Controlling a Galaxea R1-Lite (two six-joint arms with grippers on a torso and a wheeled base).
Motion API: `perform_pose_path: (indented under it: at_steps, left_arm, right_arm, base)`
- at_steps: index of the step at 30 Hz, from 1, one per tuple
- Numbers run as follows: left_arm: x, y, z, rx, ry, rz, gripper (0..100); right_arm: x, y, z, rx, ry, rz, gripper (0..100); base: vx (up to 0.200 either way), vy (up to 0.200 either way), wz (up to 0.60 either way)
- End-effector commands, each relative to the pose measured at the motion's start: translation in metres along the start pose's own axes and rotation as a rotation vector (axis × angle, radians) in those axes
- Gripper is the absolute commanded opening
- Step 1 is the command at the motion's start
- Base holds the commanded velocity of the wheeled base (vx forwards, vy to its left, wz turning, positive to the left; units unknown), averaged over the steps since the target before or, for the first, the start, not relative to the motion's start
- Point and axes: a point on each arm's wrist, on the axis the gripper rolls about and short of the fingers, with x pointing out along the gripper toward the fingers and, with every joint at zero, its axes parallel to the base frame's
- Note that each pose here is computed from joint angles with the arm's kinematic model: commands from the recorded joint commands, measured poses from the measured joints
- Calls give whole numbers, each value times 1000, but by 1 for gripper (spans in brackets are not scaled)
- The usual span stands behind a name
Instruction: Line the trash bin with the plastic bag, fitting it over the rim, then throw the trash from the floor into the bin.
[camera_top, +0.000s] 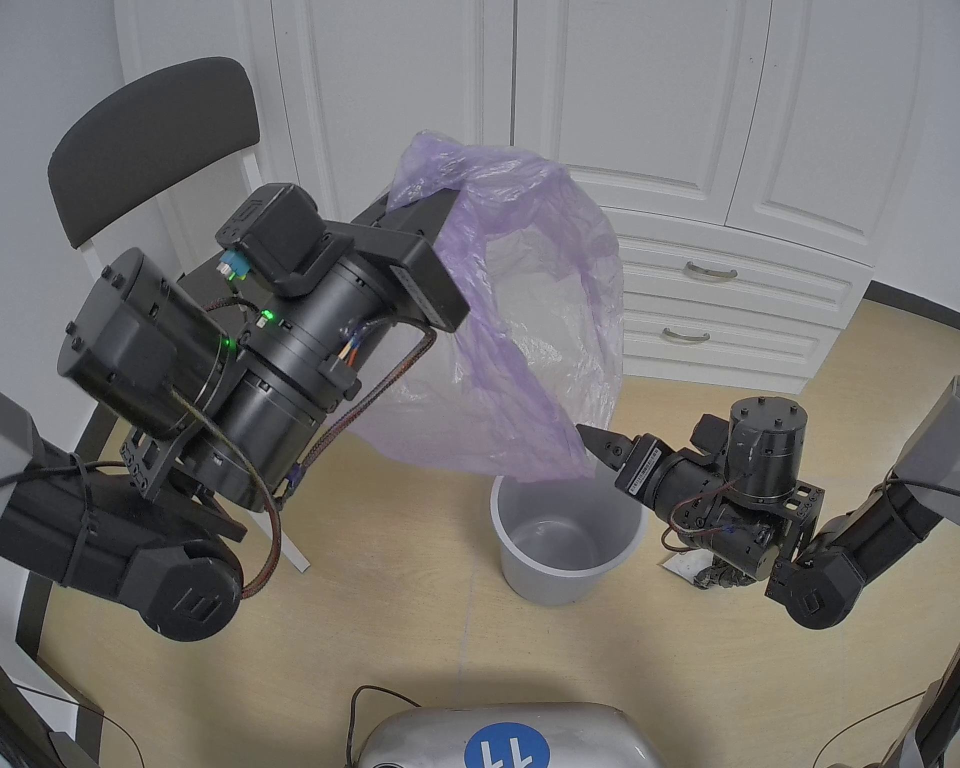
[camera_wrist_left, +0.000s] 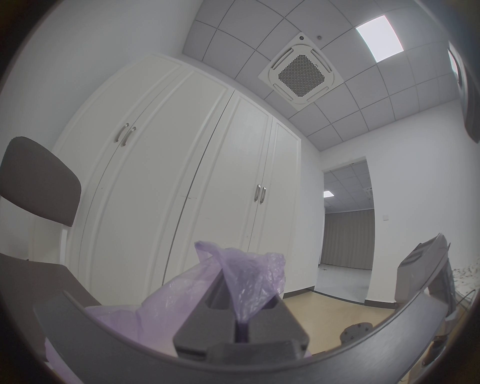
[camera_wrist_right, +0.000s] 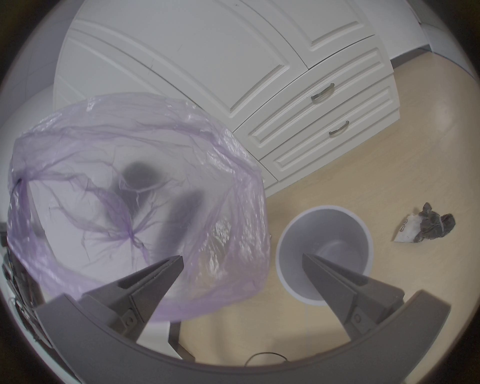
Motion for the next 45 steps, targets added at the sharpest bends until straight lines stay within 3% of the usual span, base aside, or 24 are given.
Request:
perform_pose_path:
  at_steps: [1,6,22,26,30,35,39,45]
  left_arm:
    - [-1,-5,2,-11,-4,-14,0]
    - [-1,-6,3,-12,-8,-17,0]
    - [-3,-12,18,-27,-41,-32,0]
    - [-5,-12,16,-28,-33,-32,0]
    - [-5,-12,19,-31,-37,-33,0]
    - [-5,-12,20,-32,-41,-33,0]
    - [-6,-12,21,-41,-43,-34,0]
    - [-5,-15,20,-52,-40,-44,0]
  right_arm:
    - [2,-1,1,31,-15,19,100]
    - [6,-3,0,56,-51,52,100]
    - [10,-15,-3,63,-24,73,100]
    - [11,-17,-5,134,5,88,100]
    - [12,-19,-7,153,16,85,100]
    - [16,-26,-23,152,48,106,100]
    - [19,-37,-36,153,19,190,100]
    - [21,-45,-49,155,73,179,100]
  base:
    - [0,0,0]
    - [0,0,0]
    - [0,0,0]
    - [0,0,0]
    - [0,0,0]
    - [0,0,0]
    - [0,0,0]
    - [0,0,0]
